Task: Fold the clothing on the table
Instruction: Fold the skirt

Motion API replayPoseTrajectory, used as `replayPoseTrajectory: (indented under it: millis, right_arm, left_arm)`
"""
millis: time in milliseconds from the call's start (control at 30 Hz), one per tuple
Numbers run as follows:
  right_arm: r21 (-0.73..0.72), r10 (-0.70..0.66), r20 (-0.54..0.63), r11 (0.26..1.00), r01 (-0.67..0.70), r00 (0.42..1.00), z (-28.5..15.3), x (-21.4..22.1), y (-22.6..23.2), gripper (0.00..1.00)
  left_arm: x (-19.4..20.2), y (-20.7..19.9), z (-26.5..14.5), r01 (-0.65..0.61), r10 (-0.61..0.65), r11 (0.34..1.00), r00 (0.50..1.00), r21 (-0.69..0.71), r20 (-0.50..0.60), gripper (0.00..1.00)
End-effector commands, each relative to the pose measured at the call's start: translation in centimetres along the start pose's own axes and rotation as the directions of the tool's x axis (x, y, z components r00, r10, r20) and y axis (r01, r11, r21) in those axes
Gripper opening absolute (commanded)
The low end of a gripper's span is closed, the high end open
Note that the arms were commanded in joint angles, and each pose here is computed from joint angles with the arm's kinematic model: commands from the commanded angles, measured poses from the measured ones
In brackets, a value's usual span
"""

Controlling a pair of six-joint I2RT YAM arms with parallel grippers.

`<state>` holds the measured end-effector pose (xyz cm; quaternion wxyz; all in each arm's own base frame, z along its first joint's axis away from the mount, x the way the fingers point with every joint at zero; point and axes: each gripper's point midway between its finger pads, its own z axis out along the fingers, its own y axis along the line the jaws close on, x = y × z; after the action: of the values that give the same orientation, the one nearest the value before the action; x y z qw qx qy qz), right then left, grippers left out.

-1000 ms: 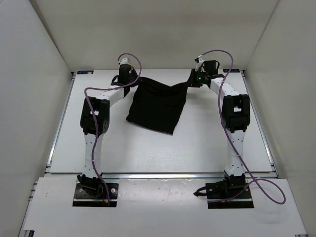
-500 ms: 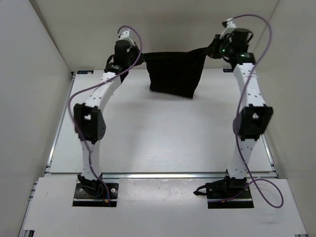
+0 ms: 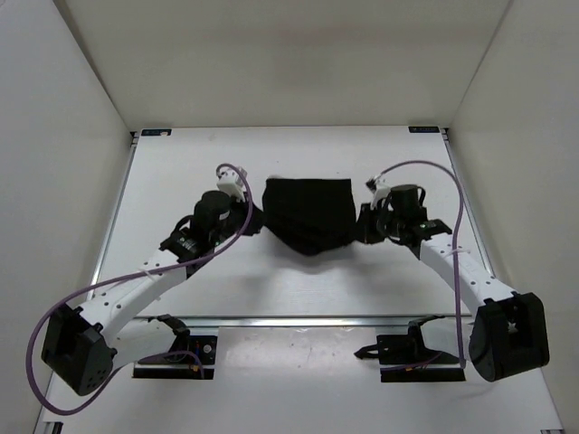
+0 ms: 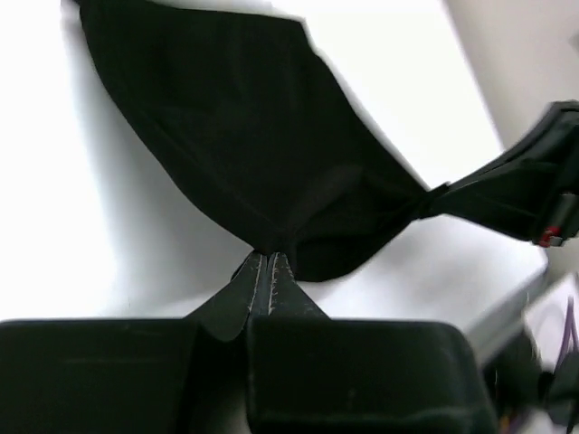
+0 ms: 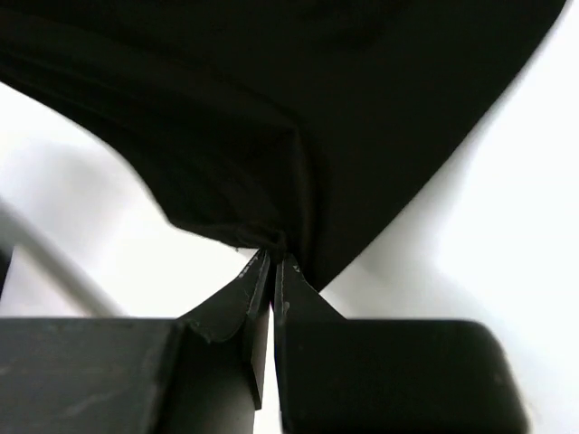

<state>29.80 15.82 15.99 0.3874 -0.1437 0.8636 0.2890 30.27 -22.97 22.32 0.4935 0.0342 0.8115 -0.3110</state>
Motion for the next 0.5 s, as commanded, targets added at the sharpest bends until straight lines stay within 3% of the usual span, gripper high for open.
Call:
replayPoseTrajectory:
  millis: [0, 200, 300, 400, 467]
  right_arm:
    - [-0.023, 0.055, 0.016, 0.998, -0.054, 0.998, -0.2, 1.4, 1.6, 0.00]
    - [-0.059, 0.105, -0.041, 0.992, -0.107, 0.994, 3.9, -0.6, 0.5, 0.00]
    - [-0.062, 0.104, -0.078, 0.992, -0.109, 0.991, 6.6, -1.8, -1.0, 0.00]
    - [-0.077, 0.121, -0.124, 0.988, -0.131, 0.985, 9.7, -2.5, -2.8, 0.01]
    - [-0.081, 0.094, -0.128, 0.991, -0.105, 0.987, 11.4, -4.3, -3.6, 0.00]
  left_arm:
    - [2.0, 1.1, -2.3, 0.081, -0.082, 0.996, 0.997, -0.042, -0.017, 0.00]
    - [1.2, 8.1, -0.2, 0.206, -0.211, 0.962, 0.977, -0.180, -0.007, 0.00]
    - [1.8, 10.8, 2.9, 0.186, -0.212, 0.944, 0.975, -0.273, -0.069, 0.00]
    - [5.6, 12.9, 6.1, 0.224, -0.298, 0.921, 0.932, -0.317, -0.208, 0.00]
    - [6.1, 13.0, 7.3, 0.257, -0.337, 0.914, 0.912, -0.315, -0.233, 0.00]
